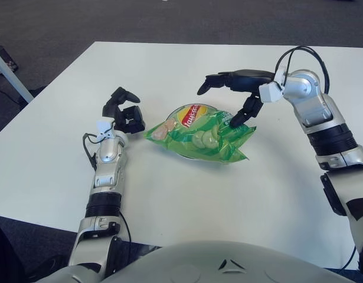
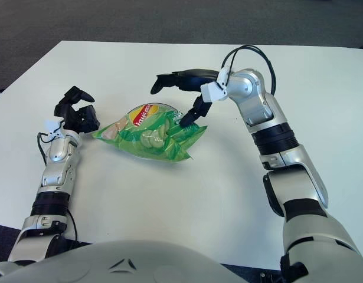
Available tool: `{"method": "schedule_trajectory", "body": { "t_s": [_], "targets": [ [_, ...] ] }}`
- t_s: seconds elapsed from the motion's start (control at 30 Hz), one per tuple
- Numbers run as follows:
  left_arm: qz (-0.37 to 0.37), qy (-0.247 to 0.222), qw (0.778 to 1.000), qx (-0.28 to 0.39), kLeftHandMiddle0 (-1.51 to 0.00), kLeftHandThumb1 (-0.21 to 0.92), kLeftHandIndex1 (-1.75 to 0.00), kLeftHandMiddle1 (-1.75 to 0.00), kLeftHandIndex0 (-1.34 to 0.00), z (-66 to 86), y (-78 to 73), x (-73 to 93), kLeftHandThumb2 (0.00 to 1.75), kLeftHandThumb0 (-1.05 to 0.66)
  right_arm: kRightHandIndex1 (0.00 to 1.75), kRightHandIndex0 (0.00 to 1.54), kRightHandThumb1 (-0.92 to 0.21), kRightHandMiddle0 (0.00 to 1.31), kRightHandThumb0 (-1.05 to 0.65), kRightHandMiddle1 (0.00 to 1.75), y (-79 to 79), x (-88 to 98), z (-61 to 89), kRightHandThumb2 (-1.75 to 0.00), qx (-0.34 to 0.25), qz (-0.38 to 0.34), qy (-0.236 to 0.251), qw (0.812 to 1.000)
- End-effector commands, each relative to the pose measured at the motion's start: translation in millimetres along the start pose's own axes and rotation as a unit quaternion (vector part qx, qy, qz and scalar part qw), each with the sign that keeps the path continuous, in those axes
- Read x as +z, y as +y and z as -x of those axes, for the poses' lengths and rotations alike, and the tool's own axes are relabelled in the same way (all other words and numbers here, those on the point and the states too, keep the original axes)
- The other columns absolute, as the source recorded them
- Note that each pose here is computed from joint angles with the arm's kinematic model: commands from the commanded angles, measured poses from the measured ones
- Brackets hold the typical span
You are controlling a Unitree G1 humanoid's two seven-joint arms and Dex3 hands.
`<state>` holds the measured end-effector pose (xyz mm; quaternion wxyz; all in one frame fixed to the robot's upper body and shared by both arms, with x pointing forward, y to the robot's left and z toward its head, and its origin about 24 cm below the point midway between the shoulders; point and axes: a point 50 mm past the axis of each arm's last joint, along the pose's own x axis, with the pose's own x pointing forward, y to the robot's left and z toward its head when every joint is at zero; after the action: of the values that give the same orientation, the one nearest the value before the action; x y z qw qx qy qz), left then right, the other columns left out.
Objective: Put the snack into the plate.
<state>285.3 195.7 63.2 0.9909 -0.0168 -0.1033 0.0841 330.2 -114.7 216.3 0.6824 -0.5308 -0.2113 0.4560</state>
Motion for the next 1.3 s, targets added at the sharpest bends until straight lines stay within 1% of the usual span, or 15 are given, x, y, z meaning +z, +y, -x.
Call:
{"method": "schedule_trajectory", "body": {
  "t_s": [0.0, 0.07, 0.13, 0.27, 0.33, 0.43, 0.57, 0.67, 0.73, 0.83, 0.93, 0.97, 1.07, 1.17, 1.27],
  "targets": [
    [0.009, 0.102, 0.995, 0.015, -1.34, 0.26, -1.75, -1.75, -0.66, 37.9, 2.3, -46.0, 1.38, -0.5, 0.16, 0.03, -0.69, 0.0, -0.93, 0.72, -20.2, -0.7, 12.3, -0.52, -0.033, 0.014, 0.007, 0.999],
    [0.01, 0.103, 0.995, 0.015, -1.34, 0.26, -1.75, -1.75, -0.66, 38.1, 2.2, -46.0, 1.38, -0.5, 0.16, 0.04, -0.7, 0.0, -0.94, 0.72, -25.5, 0.1, 17.4, -0.5, -0.04, 0.022, 0.009, 0.999],
    [0.01, 0.104, 0.994, 0.017, -1.34, 0.26, -1.75, -1.75, -0.66, 38.0, 2.3, -46.3, 1.38, -0.5, 0.17, 0.05, -0.71, 0.0, -0.94, 0.71, -35.8, 4.4, 29.8, -0.49, -0.052, 0.041, 0.01, 0.998],
    [0.011, 0.105, 0.994, 0.015, -1.34, 0.26, -1.75, -1.75, -0.66, 37.9, 2.4, -46.5, 1.38, -0.5, 0.23, 0.1, -0.75, 0.0, -0.96, 0.74, -41.3, 6.2, 33.4, -0.44, -0.057, 0.064, -0.004, 0.996],
    [0.012, 0.105, 0.994, 0.015, -1.34, 0.26, -1.75, -1.75, -0.66, 37.9, 2.4, -46.6, 1.38, -0.5, 0.43, 0.08, -0.79, 0.0, -0.99, 0.79, -45.7, 4.0, 37.8, -0.37, -0.054, 0.07, -0.005, 0.996],
    [0.013, 0.105, 0.994, 0.015, -1.34, 0.27, -1.75, -1.75, -0.66, 38.0, 2.5, -46.7, 1.38, -0.5, 0.61, 0.05, -0.82, 0.0, -1.01, 0.82, -50.8, 1.2, 44.2, -0.32, -0.05, 0.075, -0.003, 0.996],
    [0.014, 0.107, 0.994, 0.016, -1.34, 0.27, -1.75, -1.75, -0.66, 38.1, 2.7, -46.9, 1.38, -0.5, 0.7, 0.04, -0.83, 0.0, -1.04, 0.82, -55.2, 0.4, 49.2, -0.3, -0.036, 0.073, 0.005, 0.997],
    [0.014, 0.109, 0.994, 0.019, -1.34, 0.27, -1.75, -1.75, -0.65, 38.2, 2.8, -47.2, 1.38, -0.5, 0.68, 0.01, -0.83, 0.0, -1.04, 0.77, -56.7, -1.0, 51.7, -0.28, -0.028, 0.059, 0.012, 0.998],
    [0.012, 0.109, 0.994, 0.02, -1.34, 0.27, -1.75, -1.75, -0.65, 37.9, 2.8, -47.1, 1.37, -0.5, 0.61, 0.01, -0.83, 0.0, -1.05, 0.75, -55.9, -4.8, 53.5, -0.27, -0.032, 0.047, 0.022, 0.998],
    [0.009, 0.108, 0.994, 0.02, -1.34, 0.27, -1.75, -1.75, -0.65, 37.4, 2.8, -46.6, 1.37, -0.5, 0.54, 0.0, -0.82, 0.0, -1.05, 0.73, -53.1, -11.7, 54.8, -0.27, -0.041, 0.03, 0.038, 0.998],
    [0.009, 0.108, 0.994, 0.02, -1.35, 0.27, -1.75, -1.75, -0.65, 37.4, 2.9, -46.6, 1.37, -0.5, 0.49, 0.0, -0.81, 0.0, -1.05, 0.72, -52.7, -13.9, 55.4, -0.26, -0.043, 0.026, 0.044, 0.998],
    [0.006, 0.108, 0.994, 0.019, -1.35, 0.27, -1.75, -1.75, -0.65, 37.5, 2.9, -46.5, 1.37, -0.5, 0.48, 0.0, -0.81, 0.0, -1.05, 0.72, -53.1, -16.5, 57.3, -0.26, -0.046, 0.028, 0.057, 0.997],
    [0.002, 0.108, 0.994, 0.016, -1.35, 0.27, -1.75, -1.75, -0.65, 37.8, 3.6, -46.3, 1.37, -0.5, 0.38, 0.0, -0.8, 0.0, -1.01, 0.7, -54.4, -20.8, 60.7, -0.27, -0.046, 0.032, 0.084, 0.995],
    [0.002, 0.109, 0.994, 0.015, -1.35, 0.28, -1.75, -1.75, -0.65, 38.0, 4.0, -46.2, 1.37, -0.5, 0.33, 0.0, -0.8, 0.0, -0.96, 0.7, -55.5, -22.7, 60.9, -0.27, -0.048, 0.02, 0.088, 0.995],
    [0.003, 0.11, 0.994, 0.015, -1.35, 0.28, -1.75, -1.75, -0.65, 37.9, 4.0, -46.3, 1.37, -0.5, 0.23, 0.02, -0.72, 0.0, -0.87, 0.72, -56.2, -25.3, 60.7, -0.43, -0.058, 0.002, 0.09, 0.994]
  ]
}}
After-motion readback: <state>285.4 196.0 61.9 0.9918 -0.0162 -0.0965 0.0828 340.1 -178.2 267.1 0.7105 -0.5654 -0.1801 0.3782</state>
